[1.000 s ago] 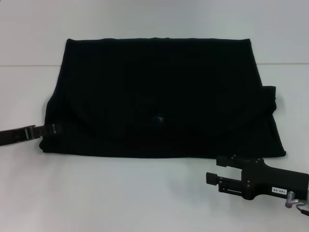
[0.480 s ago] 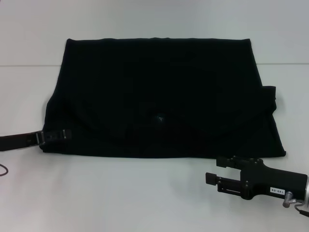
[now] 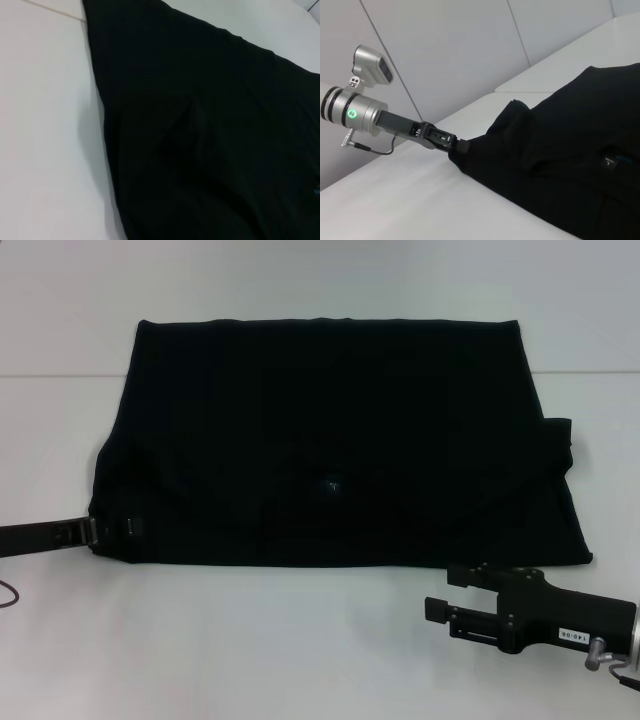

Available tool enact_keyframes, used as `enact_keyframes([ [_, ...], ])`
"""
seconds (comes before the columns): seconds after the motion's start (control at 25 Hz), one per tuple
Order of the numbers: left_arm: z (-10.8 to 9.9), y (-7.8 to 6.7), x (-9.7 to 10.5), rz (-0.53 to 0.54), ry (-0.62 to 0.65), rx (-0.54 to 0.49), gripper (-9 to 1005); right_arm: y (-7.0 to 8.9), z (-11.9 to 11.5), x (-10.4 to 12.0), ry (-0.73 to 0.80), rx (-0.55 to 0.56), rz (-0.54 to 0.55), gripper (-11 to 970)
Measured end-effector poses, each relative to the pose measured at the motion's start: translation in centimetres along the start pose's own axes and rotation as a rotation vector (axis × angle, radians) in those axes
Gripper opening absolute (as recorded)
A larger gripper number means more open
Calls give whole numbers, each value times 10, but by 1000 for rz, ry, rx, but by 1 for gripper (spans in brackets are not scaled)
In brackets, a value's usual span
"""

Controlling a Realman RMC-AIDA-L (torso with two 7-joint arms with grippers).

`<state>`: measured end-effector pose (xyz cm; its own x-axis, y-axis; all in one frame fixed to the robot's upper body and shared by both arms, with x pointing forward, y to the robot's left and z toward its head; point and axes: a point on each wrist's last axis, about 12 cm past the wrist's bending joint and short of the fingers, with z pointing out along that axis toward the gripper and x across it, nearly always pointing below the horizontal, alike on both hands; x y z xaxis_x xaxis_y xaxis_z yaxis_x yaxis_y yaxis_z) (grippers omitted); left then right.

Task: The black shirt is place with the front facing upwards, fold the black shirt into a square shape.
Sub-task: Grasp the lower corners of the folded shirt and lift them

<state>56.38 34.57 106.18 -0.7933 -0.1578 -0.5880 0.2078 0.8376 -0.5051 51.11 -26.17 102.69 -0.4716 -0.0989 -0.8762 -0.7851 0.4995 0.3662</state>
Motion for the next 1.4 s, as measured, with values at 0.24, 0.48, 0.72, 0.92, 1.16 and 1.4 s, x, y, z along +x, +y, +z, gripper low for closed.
enact_keyframes([
  [0.24, 0, 0, -1, 11, 9, -6, 574, -1, -2, 0, -5, 7, 29, 738],
  [0.48, 0, 0, -2, 14, 8, -7, 328, -9, -13, -7, -14, 40, 94, 738],
  [0.72, -2, 0, -2, 18, 10, -4, 75, -35, -51, -45, 12, 150, 272, 735],
  [0.92, -4, 0, -4, 23, 9, 0, 39, -58, -95, -88, 135, 313, 523, 732],
  [1.16, -6, 1, -4, 26, 8, 3, 40, -71, -98, -132, 300, 470, 606, 730],
  [1.4, -7, 0, -6, 26, 7, 11, 40, -73, -59, -145, 426, 513, 549, 729],
])
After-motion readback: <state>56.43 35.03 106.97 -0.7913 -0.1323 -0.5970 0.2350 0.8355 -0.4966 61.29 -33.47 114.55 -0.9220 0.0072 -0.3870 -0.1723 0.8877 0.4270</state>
